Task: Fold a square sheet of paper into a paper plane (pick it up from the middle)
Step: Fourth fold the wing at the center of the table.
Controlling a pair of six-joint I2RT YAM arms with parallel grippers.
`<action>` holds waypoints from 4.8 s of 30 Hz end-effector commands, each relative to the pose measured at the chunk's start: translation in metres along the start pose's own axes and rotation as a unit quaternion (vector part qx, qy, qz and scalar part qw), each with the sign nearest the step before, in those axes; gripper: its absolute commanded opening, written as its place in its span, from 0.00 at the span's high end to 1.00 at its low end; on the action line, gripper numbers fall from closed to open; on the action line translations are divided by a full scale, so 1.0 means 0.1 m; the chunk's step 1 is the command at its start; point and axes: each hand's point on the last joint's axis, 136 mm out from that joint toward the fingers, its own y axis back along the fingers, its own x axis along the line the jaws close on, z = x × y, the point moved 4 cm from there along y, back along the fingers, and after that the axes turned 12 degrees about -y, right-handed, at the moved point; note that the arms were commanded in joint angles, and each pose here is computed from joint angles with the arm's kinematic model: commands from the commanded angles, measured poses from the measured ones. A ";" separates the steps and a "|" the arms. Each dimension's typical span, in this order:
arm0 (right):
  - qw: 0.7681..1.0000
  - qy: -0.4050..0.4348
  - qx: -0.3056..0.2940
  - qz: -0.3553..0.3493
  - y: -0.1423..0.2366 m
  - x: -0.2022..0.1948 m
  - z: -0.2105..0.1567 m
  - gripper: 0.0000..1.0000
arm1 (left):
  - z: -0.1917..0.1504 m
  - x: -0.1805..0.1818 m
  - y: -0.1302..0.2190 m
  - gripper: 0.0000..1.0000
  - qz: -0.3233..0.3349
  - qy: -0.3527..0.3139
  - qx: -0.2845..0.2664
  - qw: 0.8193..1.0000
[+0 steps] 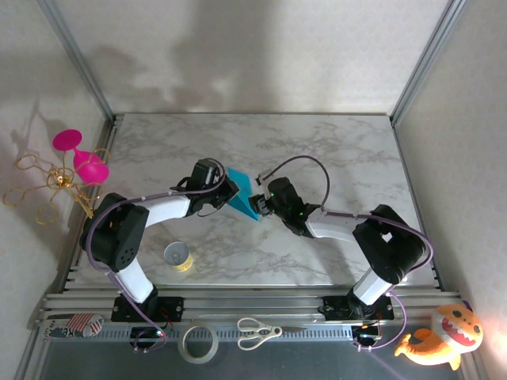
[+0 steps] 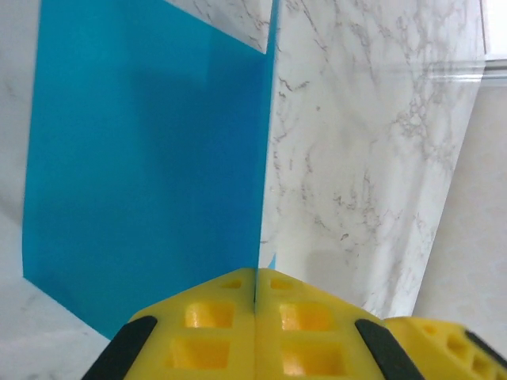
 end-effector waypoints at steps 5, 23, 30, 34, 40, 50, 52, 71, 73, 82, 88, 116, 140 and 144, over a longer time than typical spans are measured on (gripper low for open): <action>0.985 0.152 -0.078 0.006 0.02 0.21 -0.11 0.44 | -0.03 0.03 0.03 0.94 0.014 0.054 -0.050 0.997; 0.975 0.214 -0.064 -0.023 -0.21 0.25 -0.45 0.79 | -0.05 -0.03 0.02 0.86 0.005 0.062 -0.035 0.997; 0.970 0.233 -0.064 -0.020 -0.19 0.22 -0.54 0.89 | 0.20 0.10 0.32 0.59 -0.005 0.084 -0.076 0.994; 0.970 0.234 -0.064 -0.005 -0.18 0.24 -0.56 0.89 | 0.27 0.34 0.53 0.56 0.010 0.099 -0.104 0.990; 0.973 0.222 -0.058 0.011 -0.19 0.24 -0.58 0.90 | 0.11 0.51 0.47 0.71 0.009 0.113 -0.084 0.990; 0.976 0.212 -0.047 0.028 -0.20 0.22 -0.60 0.90 | -0.05 0.41 0.03 0.79 -0.017 0.097 -0.012 0.995; 0.976 0.213 -0.042 0.031 -0.21 0.23 -0.62 0.88 | -0.07 0.45 -0.02 0.78 0.003 0.087 -0.006 0.996; 0.975 0.219 -0.030 0.020 -0.32 0.20 -0.64 0.81 | -0.21 0.70 -0.06 0.77 0.061 0.081 0.013 0.995; 0.975 0.219 -0.031 0.022 -0.31 0.21 -0.64 0.82 | -0.22 0.70 -0.05 0.77 0.061 0.080 0.013 0.995; 0.977 0.207 -0.011 0.053 -0.32 0.27 -0.71 0.93 | -0.18 0.70 0.00 0.78 0.070 0.073 0.007 0.995; 0.983 0.167 0.019 0.077 -0.32 0.26 -0.78 0.95 | -0.07 0.68 0.17 0.79 0.086 0.057 -0.021 0.994; 0.977 -0.041 0.173 0.118 -0.43 0.28 -1.08 0.96 | -0.16 0.48 0.22 0.75 -0.001 0.053 -0.012 0.999; 0.954 -0.132 0.256 0.083 -0.44 0.18 -1.24 0.97 | -0.16 0.50 0.14 0.73 -0.004 0.028 -0.008 1.000; 0.952 -0.156 0.255 0.073 -0.40 0.12 -1.25 0.97 | -0.13 0.43 0.14 0.75 -0.021 0.023 -0.015 0.999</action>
